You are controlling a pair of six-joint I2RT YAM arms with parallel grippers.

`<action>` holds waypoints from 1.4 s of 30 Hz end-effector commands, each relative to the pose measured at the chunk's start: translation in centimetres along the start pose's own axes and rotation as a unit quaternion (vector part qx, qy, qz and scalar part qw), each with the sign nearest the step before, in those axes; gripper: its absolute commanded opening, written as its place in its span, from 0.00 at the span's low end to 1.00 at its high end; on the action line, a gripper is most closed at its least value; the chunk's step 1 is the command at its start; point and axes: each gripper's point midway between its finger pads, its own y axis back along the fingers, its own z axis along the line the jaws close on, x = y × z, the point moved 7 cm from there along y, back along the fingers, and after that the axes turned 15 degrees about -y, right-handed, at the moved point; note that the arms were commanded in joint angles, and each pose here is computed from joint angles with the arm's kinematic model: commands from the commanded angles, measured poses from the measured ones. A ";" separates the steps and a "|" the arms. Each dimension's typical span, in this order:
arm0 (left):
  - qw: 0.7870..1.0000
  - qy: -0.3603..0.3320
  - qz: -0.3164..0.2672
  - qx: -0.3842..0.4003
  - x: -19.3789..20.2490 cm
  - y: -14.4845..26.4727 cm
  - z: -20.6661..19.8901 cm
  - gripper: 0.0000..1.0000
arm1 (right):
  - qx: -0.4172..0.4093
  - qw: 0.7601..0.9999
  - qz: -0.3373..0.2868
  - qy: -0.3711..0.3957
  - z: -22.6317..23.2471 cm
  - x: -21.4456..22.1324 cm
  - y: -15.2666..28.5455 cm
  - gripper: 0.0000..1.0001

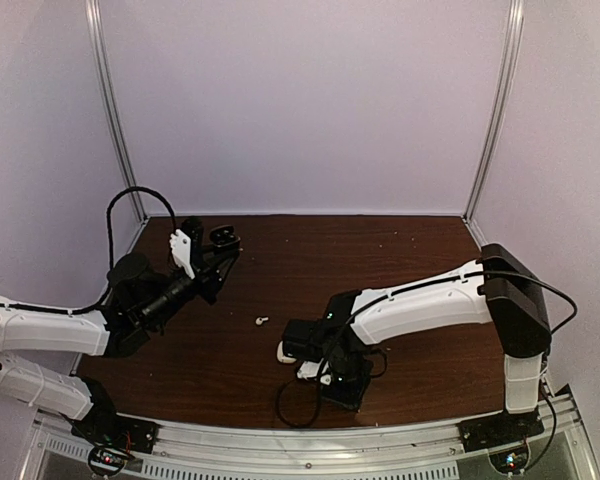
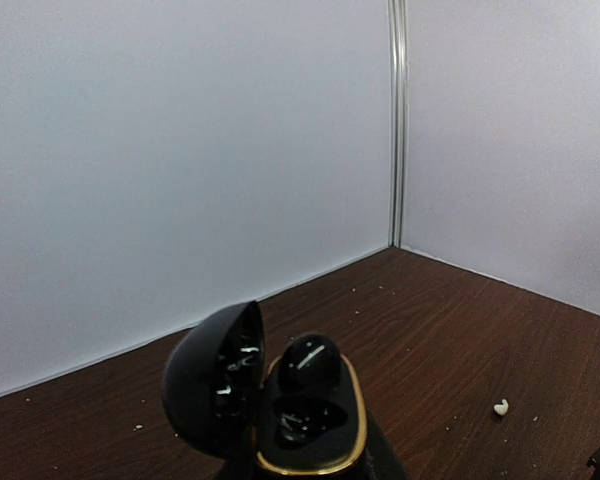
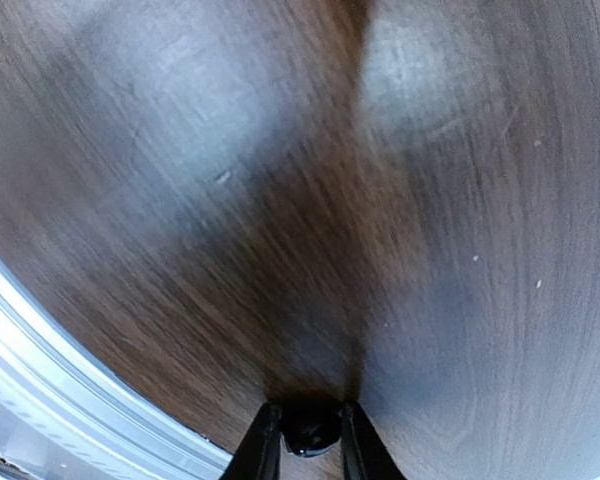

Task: Insert the wireless bluetooth earbuds into the charging case
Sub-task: Pick up the left earbud from the center of the board, then insert the left earbud into the left side groove of the charging case.

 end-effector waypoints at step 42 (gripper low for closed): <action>0.980 -0.060 -0.173 0.074 -3.9 -2.3 -2.2 0.00 | -0.238 0.673 -0.700 -0.012 -3.8 -5.5 32.6 0.16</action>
